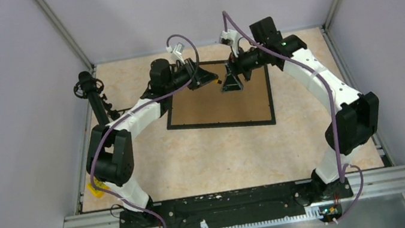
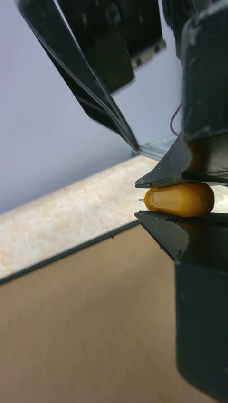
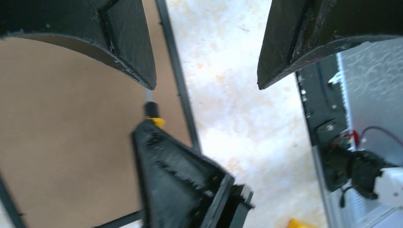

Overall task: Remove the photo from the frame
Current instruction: Adjust the screwdriver.

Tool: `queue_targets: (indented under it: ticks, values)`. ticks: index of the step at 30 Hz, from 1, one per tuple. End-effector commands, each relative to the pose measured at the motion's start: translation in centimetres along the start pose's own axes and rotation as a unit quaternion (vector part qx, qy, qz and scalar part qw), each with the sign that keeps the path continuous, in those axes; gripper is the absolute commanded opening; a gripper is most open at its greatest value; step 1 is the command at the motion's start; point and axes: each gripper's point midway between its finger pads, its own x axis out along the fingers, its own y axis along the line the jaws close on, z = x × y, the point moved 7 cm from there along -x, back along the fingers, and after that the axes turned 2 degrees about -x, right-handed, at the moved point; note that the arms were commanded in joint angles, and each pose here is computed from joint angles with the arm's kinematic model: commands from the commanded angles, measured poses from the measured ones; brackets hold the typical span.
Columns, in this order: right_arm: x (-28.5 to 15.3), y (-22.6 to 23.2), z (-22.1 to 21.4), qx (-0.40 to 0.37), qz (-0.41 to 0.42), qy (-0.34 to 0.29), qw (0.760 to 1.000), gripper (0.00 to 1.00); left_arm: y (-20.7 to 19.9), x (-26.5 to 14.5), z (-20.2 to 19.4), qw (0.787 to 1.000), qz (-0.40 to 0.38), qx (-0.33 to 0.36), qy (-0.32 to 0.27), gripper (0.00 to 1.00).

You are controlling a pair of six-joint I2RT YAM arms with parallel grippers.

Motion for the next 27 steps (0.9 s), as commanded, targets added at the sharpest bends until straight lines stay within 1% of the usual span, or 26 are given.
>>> queue_targets:
  ticks: [1, 6, 13, 21, 24, 27]
  values:
    - [1.4, 1.9, -1.4, 0.033, 0.044, 0.006, 0.998, 0.76, -4.5, -1.7, 0.8, 0.996, -0.089, 0.019, -0.015, 0.00]
    - [2.4, 2.1, -2.1, 0.038, 0.039, 0.017, 0.998, 0.73, -5.7, -2.6, 0.4, 0.992, -0.121, 0.030, -0.015, 0.00]
    - [1.8, 1.6, -1.5, 0.027, -0.005, 0.012, 1.000, 0.69, -6.0, -3.2, -0.1, 0.991, -0.126, 0.034, -0.002, 0.00]
    - [-0.9, 2.3, 1.1, -0.016, -0.040, -0.001, 0.999, 0.68, -5.1, -3.3, -0.4, 0.993, -0.109, 0.035, 0.002, 0.00]
    - [-1.1, 2.0, 1.0, -0.017, -0.047, 0.000, 0.999, 0.69, -5.1, -3.2, -0.4, 0.993, -0.112, 0.033, 0.005, 0.00]
    - [-0.2, 1.4, -0.1, -0.007, -0.047, 0.018, 0.999, 0.69, -5.6, -3.3, -0.4, 0.992, -0.124, 0.033, 0.006, 0.00]
